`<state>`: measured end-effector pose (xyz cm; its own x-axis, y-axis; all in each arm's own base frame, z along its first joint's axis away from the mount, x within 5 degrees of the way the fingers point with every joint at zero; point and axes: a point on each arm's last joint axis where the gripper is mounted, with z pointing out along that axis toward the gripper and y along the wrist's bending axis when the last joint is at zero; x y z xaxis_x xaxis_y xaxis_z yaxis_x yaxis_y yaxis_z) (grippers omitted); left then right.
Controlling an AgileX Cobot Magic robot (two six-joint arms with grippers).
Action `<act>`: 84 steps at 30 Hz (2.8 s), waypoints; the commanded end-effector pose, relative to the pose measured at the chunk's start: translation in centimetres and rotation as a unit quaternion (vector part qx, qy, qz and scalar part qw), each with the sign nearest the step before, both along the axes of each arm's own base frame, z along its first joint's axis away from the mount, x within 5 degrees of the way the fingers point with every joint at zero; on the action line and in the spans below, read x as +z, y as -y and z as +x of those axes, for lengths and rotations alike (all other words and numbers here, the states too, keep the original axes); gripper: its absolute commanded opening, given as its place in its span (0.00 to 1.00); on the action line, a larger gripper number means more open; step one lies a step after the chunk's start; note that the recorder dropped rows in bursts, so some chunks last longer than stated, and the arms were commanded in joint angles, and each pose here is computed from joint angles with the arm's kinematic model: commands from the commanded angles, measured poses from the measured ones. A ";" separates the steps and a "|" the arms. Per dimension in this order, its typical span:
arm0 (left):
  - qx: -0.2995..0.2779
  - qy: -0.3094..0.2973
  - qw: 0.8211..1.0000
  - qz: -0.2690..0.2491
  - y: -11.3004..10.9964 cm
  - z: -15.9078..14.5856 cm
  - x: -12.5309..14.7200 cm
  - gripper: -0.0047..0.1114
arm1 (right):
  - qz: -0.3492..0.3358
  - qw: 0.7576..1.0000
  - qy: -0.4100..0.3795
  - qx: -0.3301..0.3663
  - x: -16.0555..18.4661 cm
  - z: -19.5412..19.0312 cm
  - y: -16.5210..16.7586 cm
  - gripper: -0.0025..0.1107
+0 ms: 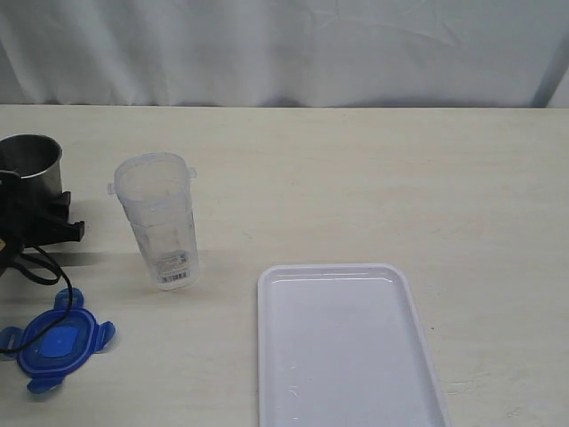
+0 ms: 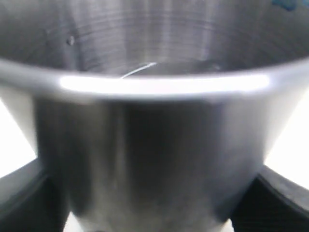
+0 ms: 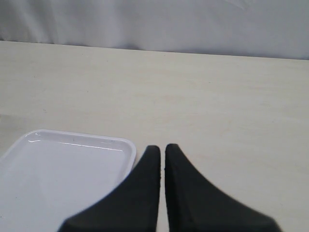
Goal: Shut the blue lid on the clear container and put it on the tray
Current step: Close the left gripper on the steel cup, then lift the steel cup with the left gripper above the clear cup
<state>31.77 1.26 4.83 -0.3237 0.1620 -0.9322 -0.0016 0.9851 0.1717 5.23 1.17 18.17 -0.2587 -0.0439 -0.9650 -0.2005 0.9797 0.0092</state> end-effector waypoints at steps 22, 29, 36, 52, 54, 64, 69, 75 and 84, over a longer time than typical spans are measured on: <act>-0.004 0.031 0.992 -0.119 0.7 0.4 1.4 0.04 | -0.002 1.000 0.005 -0.002 0.1 0.0 0.0 0.06; -0.013 0.061 0.991 -0.121 0.8 0.7 3.4 0.04 | -0.002 1.000 0.005 -0.002 0.1 0.0 0.0 0.06; -0.028 0.071 0.990 -0.115 1.0 0.8 5.9 0.04 | -0.002 1.000 0.005 -0.002 0.1 0.0 0.0 0.06; -0.098 0.090 0.983 -0.124 2.2 -0.1 12.8 0.04 | -0.002 1.000 0.005 -0.002 0.1 0.0 0.0 0.06; -0.110 0.097 0.980 -0.135 2.5 -0.3 13.5 0.04 | -0.002 1.000 0.005 -0.002 0.1 0.0 0.0 0.06; -0.162 0.103 0.967 -0.165 3.5 -0.7 14.2 0.04 | -0.002 1.000 0.005 -0.002 0.1 0.0 0.0 0.06; -0.162 0.057 0.973 -0.152 3.5 -0.7 13.5 0.04 | -0.002 1.000 0.005 -0.002 0.1 0.0 0.0 0.06; -0.162 0.006 0.977 -0.137 3.5 0.3 13.6 0.04 | -0.002 1.000 0.005 -0.002 0.1 0.0 0.0 0.06; -0.163 0.017 0.980 -0.114 3.7 0.8 16.6 0.04 | -0.002 1.000 0.005 -0.002 0.1 0.0 0.0 0.06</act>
<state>32.34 -2.09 19.51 -0.3090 0.0386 -0.9503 0.3096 0.9488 -0.0622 5.23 1.17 18.17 -0.2587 -0.0439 -0.9650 -0.2005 0.9797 0.0092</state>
